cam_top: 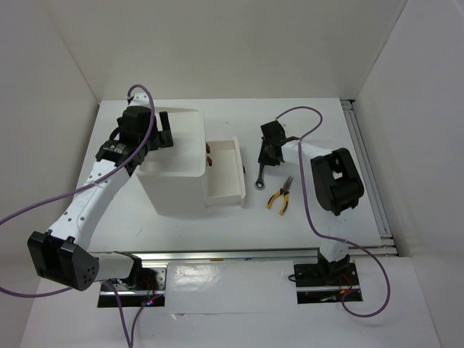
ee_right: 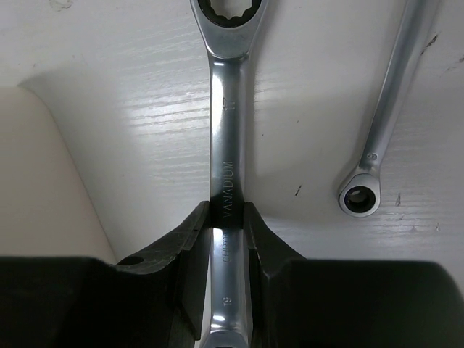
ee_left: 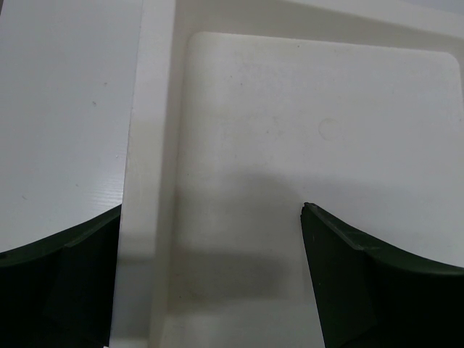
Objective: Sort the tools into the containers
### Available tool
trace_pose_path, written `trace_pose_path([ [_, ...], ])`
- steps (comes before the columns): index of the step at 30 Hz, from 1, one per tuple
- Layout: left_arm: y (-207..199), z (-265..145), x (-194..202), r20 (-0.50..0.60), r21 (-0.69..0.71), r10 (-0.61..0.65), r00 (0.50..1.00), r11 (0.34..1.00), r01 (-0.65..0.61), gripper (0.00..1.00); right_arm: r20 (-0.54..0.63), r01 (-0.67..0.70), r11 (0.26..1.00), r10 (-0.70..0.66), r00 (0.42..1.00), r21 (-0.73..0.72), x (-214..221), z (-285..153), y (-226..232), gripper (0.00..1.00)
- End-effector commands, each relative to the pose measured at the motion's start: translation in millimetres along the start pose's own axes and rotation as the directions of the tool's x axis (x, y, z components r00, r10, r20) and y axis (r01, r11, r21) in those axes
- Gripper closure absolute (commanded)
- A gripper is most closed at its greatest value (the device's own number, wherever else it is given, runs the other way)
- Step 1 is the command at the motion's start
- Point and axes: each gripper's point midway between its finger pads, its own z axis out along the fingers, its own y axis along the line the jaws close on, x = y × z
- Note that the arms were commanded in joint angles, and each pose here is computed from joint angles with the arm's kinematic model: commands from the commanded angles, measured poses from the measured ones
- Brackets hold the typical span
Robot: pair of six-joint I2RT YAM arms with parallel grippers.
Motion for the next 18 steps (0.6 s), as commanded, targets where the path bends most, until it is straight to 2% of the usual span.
trace_pose_path([
  [1,-31.2,-3.3,60.9,-0.212,0.158,0.075,0.974,0.987,-0.042,0.00,0.129,0.003,0.993,0.012,0.992,-0.119,-41.3,-26.6,23.2,1.00],
  [12,-31.2,-3.3,60.9,-0.212,0.158,0.075,0.974,0.987,-0.042,0.00,0.179,0.011,0.985,0.019,0.984,-0.170,-58.8,-46.9,26.2,1.00],
  [18,-31.2,-3.3,60.9,-0.212,0.158,0.075,0.974,0.987,-0.042,0.00,0.309,0.068,0.971,0.006,0.951,-0.227,-85.7,-78.7,35.9,1.00],
])
